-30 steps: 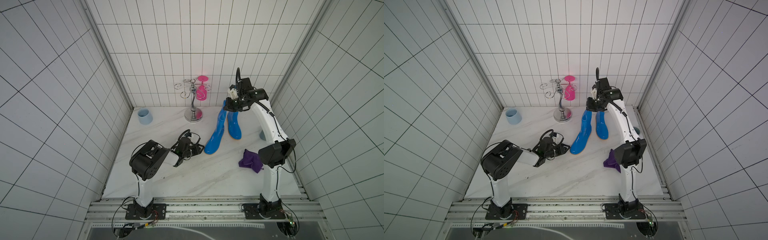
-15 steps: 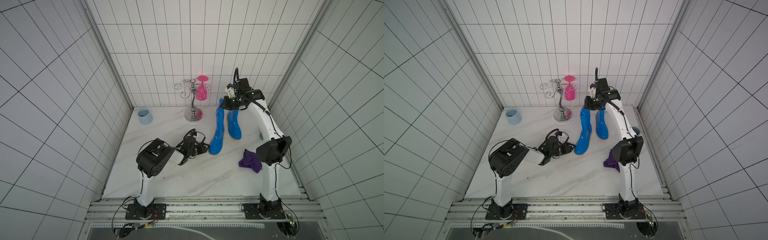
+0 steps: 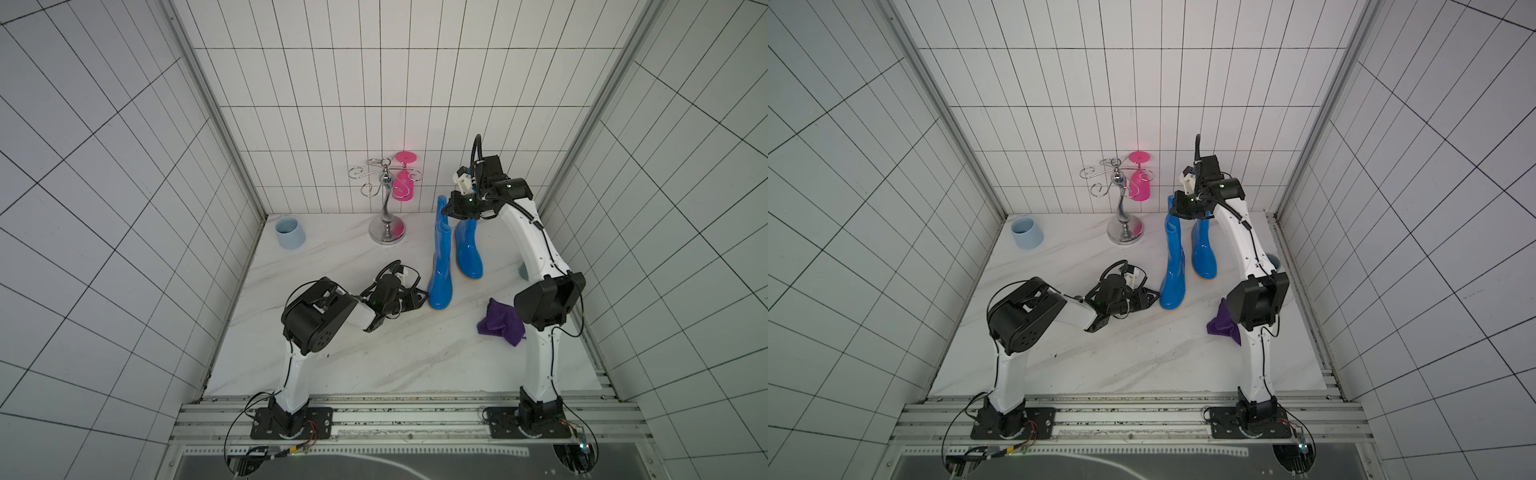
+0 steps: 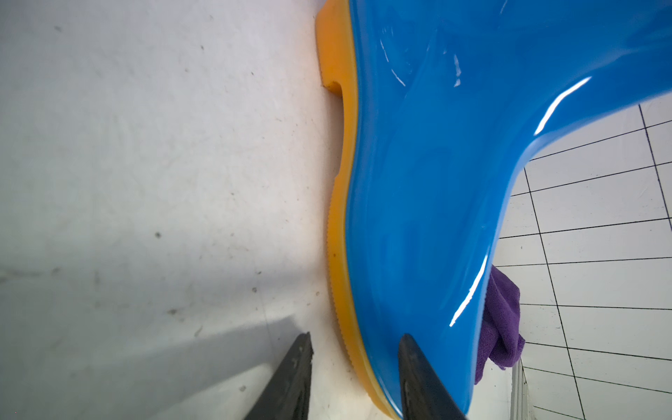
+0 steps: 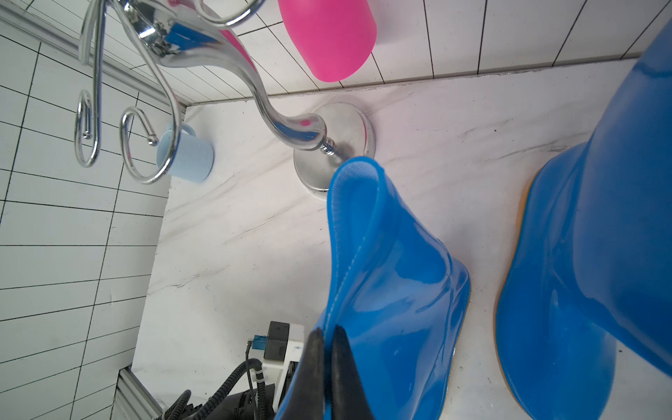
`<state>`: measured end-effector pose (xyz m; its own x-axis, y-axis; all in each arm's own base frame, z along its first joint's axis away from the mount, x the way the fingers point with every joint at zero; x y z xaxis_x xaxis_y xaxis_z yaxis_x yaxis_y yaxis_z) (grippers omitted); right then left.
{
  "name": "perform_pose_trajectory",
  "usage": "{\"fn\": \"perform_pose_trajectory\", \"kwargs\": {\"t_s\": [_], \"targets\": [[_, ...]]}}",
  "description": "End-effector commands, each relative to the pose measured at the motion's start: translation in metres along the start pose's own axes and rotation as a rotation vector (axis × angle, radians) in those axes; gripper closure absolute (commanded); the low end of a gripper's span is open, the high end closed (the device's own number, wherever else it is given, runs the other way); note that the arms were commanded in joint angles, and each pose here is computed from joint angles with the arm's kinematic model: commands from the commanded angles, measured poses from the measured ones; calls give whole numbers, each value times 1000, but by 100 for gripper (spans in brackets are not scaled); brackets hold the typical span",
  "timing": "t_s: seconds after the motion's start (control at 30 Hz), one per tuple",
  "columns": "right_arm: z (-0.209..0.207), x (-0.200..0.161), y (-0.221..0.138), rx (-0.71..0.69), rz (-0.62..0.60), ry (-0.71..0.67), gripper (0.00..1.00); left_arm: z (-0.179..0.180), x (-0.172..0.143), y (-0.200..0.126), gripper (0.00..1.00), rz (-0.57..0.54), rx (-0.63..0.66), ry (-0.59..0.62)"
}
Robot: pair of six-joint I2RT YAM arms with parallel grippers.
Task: Wipe the rubber boots with a cloth
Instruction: Place the rubber boot at the center of the board.
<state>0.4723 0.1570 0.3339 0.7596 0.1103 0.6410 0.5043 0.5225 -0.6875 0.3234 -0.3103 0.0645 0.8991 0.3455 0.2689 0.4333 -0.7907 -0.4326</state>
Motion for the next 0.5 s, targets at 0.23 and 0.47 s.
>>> {"fn": "perform_pose_trajectory", "kwargs": {"t_s": [0.23,0.47], "targets": [[2,6,-24,-11,-64,-51,85,44,-28,3,59,108,183,-66],[0,11,-64,-67,-124,-60,58,34,-4,-25,59,60,199,-46]]}}
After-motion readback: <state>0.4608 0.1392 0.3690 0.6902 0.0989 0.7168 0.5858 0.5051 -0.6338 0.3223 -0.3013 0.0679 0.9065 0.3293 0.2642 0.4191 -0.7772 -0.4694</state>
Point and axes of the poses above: each gripper's point midway between its finger pads, its own y axis out along the fingers, its own z axis along the line the jaws close on, x = y × z, the point moved 7 cm from there along -y, back along the fingers, and after that the axes turned 12 degrees about -y, right-handed, at the moved point
